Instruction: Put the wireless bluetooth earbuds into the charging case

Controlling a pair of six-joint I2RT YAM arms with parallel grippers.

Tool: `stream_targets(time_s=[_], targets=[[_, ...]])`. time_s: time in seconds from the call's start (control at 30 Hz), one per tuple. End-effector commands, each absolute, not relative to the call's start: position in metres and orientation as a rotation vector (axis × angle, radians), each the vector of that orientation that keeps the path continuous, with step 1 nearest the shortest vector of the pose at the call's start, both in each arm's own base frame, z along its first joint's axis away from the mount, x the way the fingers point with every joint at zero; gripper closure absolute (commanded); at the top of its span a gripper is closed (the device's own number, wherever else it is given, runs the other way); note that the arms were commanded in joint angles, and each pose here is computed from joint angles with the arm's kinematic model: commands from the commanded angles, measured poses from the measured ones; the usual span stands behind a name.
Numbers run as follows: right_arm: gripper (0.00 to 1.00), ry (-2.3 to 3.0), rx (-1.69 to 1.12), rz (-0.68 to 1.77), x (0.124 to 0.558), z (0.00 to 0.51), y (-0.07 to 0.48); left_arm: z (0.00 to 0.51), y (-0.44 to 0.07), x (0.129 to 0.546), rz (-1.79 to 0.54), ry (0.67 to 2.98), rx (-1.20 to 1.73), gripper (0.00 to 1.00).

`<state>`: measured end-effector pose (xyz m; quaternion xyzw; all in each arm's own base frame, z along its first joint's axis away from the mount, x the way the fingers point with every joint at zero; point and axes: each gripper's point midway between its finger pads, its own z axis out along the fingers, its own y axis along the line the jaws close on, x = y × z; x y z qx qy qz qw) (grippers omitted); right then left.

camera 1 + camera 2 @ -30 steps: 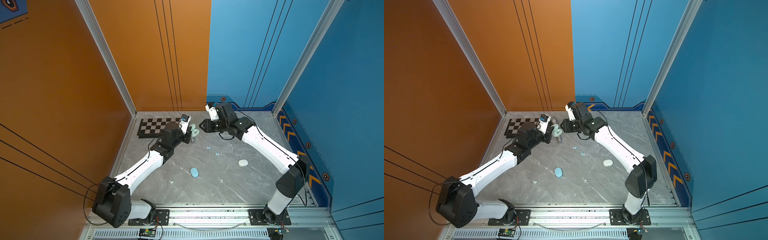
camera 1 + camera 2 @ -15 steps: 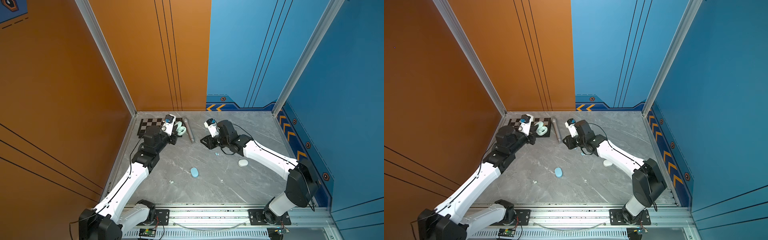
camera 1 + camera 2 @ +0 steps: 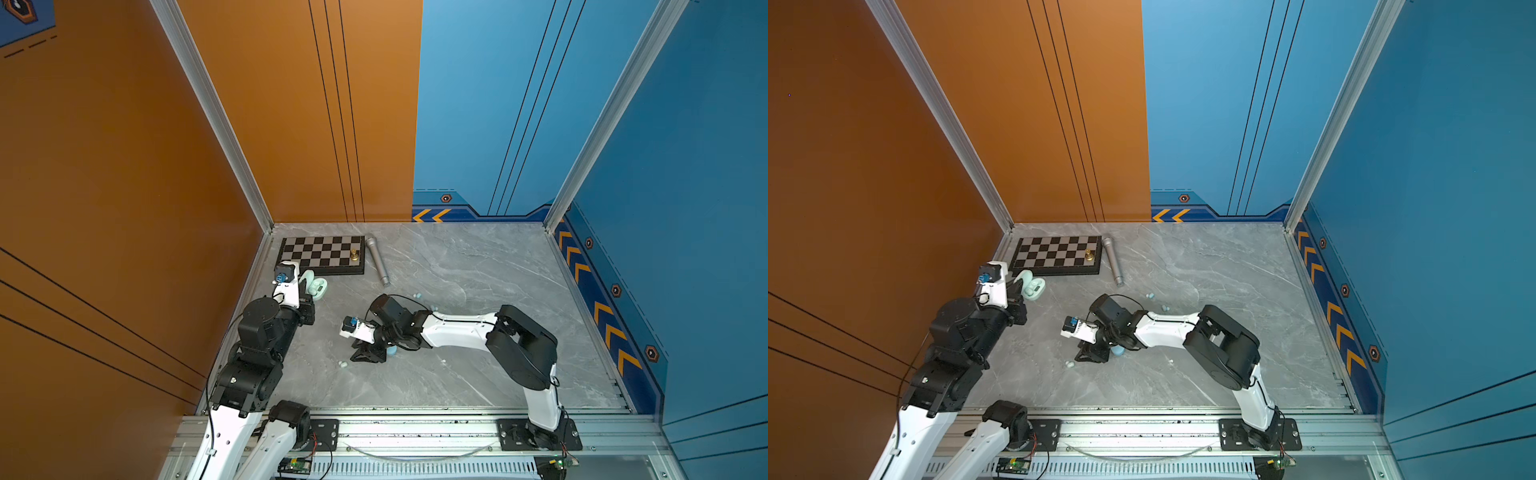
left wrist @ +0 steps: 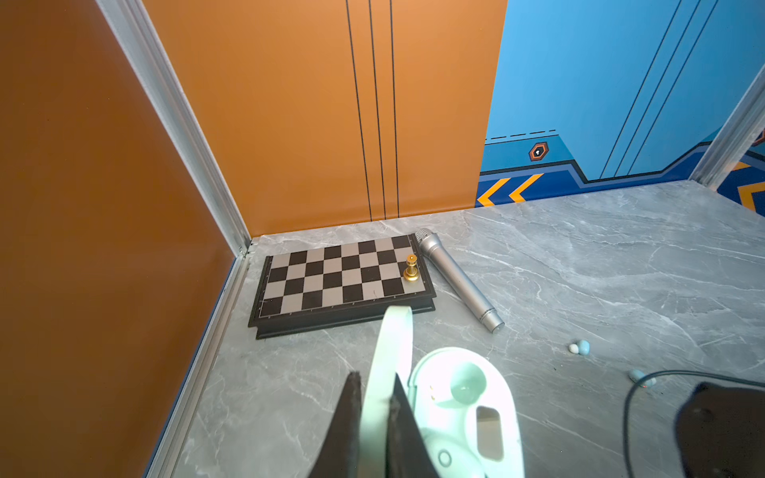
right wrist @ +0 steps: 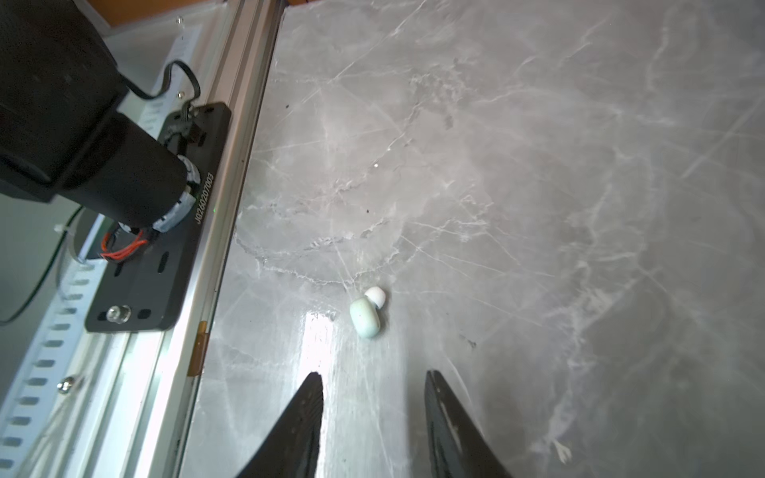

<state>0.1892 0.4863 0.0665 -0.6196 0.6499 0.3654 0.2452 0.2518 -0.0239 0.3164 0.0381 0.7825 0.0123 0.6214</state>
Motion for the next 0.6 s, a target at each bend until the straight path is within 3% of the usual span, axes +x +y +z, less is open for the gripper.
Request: stream_targets(time_s=[0.0, 0.3, 0.57], targets=[[0.55, 1.649, -1.806, 1.002, 0.178, 0.059, 0.501, 0.293, -0.010, 0.239, 0.069, 1.896, 0.021, 1.00], [0.52, 1.647, -1.942, 0.834, 0.165, 0.013, 0.507, 0.299, -0.012, 0.234, 0.051, 1.911, 0.031, 1.00], [0.68, 1.694, -1.945, 0.692, 0.171, -0.009, 0.509, 0.305, -0.016, 0.235, 0.027, 1.903, 0.037, 1.00]])
